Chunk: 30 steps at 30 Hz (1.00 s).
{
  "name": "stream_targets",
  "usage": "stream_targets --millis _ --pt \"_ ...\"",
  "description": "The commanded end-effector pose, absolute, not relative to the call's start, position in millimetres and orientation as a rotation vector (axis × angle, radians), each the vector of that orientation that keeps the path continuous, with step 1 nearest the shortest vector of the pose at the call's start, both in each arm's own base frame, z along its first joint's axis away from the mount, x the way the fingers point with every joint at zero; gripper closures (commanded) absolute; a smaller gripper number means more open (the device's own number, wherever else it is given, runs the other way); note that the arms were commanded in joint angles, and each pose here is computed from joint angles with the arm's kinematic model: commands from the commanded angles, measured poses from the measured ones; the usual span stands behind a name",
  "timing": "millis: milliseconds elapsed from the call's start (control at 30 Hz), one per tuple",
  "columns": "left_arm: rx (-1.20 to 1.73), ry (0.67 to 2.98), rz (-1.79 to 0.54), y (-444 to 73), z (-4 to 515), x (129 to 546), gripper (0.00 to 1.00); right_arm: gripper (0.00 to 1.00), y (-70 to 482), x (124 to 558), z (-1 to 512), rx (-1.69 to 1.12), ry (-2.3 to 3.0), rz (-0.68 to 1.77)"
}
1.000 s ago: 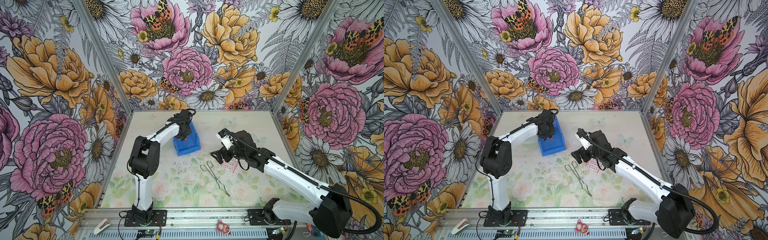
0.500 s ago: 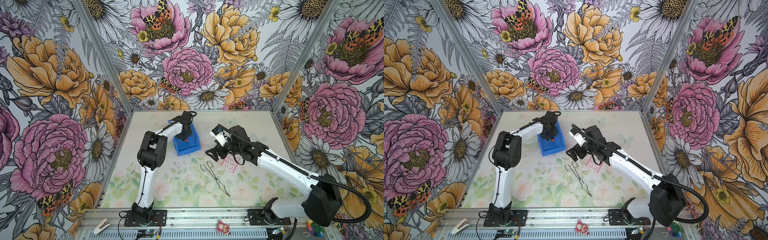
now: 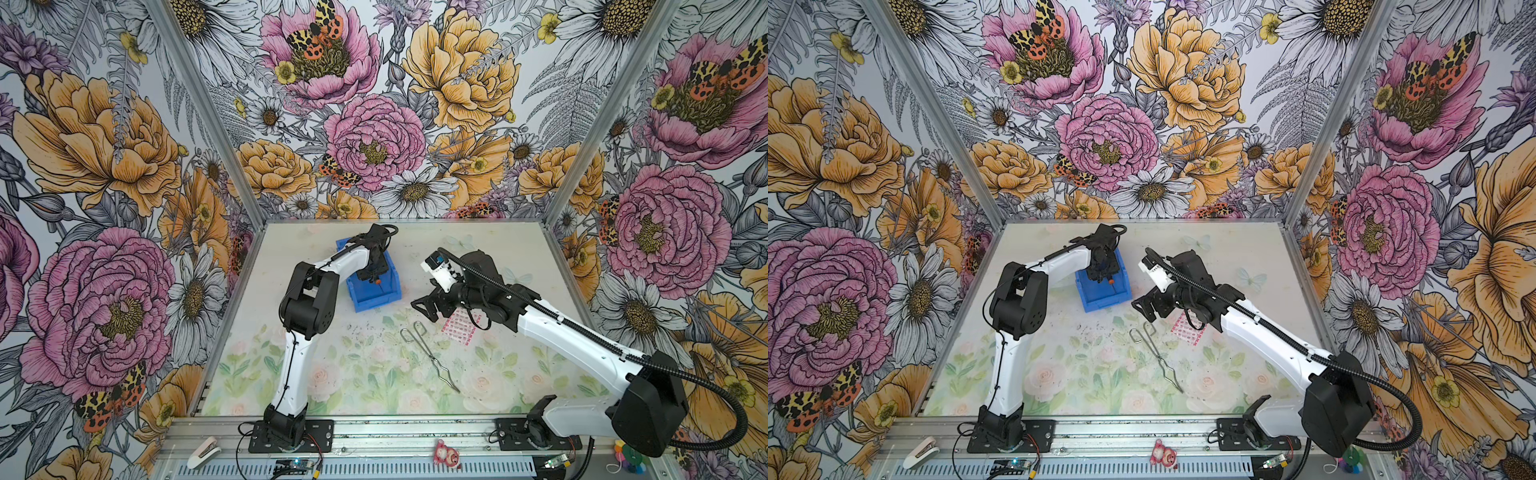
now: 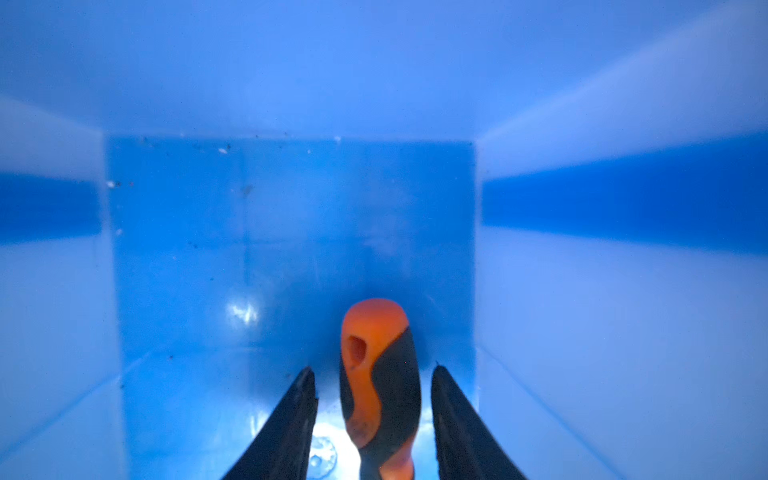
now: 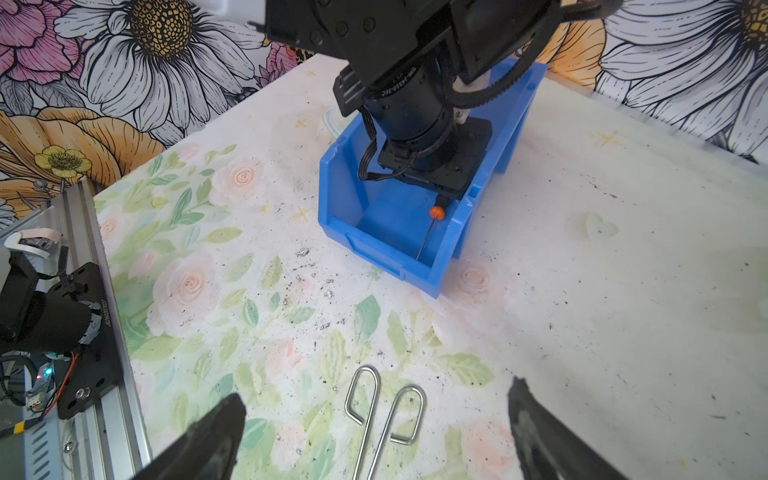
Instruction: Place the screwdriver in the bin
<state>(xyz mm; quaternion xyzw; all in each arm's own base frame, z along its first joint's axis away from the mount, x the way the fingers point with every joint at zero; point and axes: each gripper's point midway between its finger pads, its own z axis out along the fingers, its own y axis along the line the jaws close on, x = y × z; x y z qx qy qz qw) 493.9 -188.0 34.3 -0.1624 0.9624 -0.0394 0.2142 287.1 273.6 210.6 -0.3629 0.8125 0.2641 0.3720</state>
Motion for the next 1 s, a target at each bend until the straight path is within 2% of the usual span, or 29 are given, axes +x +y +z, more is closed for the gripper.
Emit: stream_targets --millis 0,200,400,600,667,867,967 --pt "-0.439 2.612 -0.147 -193.1 62.4 498.8 0.44 0.00 272.7 286.8 228.3 -0.913 2.038 0.676" --pt "-0.394 2.552 -0.176 -200.0 102.3 490.3 0.37 0.00 266.7 285.6 232.8 -0.878 2.036 0.662" --pt "-0.351 2.496 -0.181 -202.8 141.7 460.2 0.30 0.00 252.2 283.1 231.9 -0.830 2.040 0.601" --pt "-0.287 2.445 -0.192 -204.3 176.7 410.1 0.21 0.01 243.0 271.8 231.0 -0.821 2.029 0.596" --pt "-0.270 2.433 -0.191 -202.7 182.2 392.0 0.14 0.00 239.2 268.3 228.9 -0.810 2.032 0.593" --pt "-0.278 2.406 -0.214 -191.4 190.5 344.6 0.02 0.01 224.5 259.1 220.3 -0.762 2.051 0.565" --pt "-0.262 2.388 -0.227 -186.4 196.1 325.2 0.01 0.00 216.4 257.8 219.4 -0.691 2.068 0.559"
